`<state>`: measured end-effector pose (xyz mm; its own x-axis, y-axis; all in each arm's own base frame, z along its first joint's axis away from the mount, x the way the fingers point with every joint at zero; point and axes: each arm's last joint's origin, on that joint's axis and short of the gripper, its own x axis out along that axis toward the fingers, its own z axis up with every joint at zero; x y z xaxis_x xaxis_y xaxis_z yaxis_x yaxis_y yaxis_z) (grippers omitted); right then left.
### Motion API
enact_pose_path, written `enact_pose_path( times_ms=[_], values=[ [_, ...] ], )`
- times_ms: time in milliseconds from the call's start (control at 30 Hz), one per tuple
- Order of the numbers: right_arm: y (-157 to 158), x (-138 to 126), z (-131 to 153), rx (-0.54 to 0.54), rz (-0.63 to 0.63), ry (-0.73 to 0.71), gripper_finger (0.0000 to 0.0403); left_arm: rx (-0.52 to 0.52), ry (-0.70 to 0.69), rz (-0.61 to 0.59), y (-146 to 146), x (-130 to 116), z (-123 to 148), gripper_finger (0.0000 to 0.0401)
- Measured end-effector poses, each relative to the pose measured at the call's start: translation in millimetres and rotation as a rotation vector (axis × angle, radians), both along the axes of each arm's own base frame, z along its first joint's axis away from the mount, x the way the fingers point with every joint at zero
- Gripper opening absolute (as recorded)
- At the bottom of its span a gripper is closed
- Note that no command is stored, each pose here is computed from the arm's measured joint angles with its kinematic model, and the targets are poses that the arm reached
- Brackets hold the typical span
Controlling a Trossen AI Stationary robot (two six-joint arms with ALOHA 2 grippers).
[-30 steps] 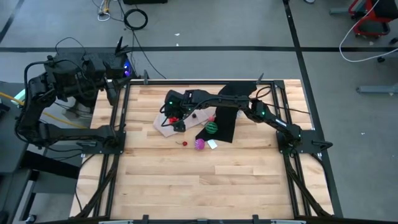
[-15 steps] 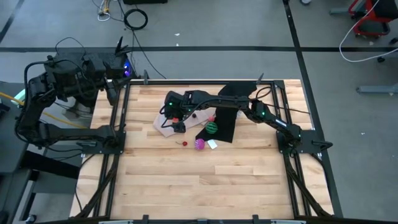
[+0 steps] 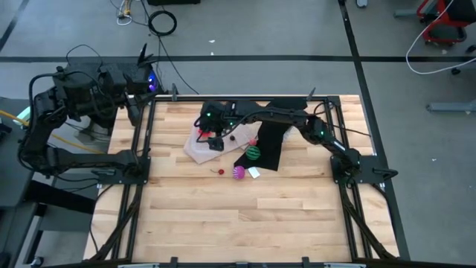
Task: Pick and placing Produce into tupperware
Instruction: Put the green watermelon into the transparent bin
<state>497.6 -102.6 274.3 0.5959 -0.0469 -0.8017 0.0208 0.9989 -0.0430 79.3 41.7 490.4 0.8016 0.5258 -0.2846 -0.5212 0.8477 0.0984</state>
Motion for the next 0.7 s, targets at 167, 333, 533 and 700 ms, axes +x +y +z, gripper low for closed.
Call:
enact_pose_path(
  times_ms=[167, 333, 533, 700],
  values=[
    [-9.0, -23.4, 30.9, 0.001, -0.028, 0.013, 0.0315, -0.005, -0.003, 0.002, 0.0, 0.0, 0.0, 0.0186],
    [-14.4, -53.2, 54.9, 0.016, -0.046, 0.094, 0.0304, -0.005, -0.004, 0.002, 0.0, 0.0, 0.0, 0.0185],
    [-6.9, -85.7, 82.3, 0.041, -0.006, 0.166, 0.0299, -0.001, -0.013, 0.001, 0.5, 1.2, 1.0, 0.0189],
    [0.9, -98.5, 103.2, 0.157, 0.03, 0.094, 0.0299, 0.009, -0.045, -0.033, 2.4, 7.4, 4.4, 0.0184]
  ],
)
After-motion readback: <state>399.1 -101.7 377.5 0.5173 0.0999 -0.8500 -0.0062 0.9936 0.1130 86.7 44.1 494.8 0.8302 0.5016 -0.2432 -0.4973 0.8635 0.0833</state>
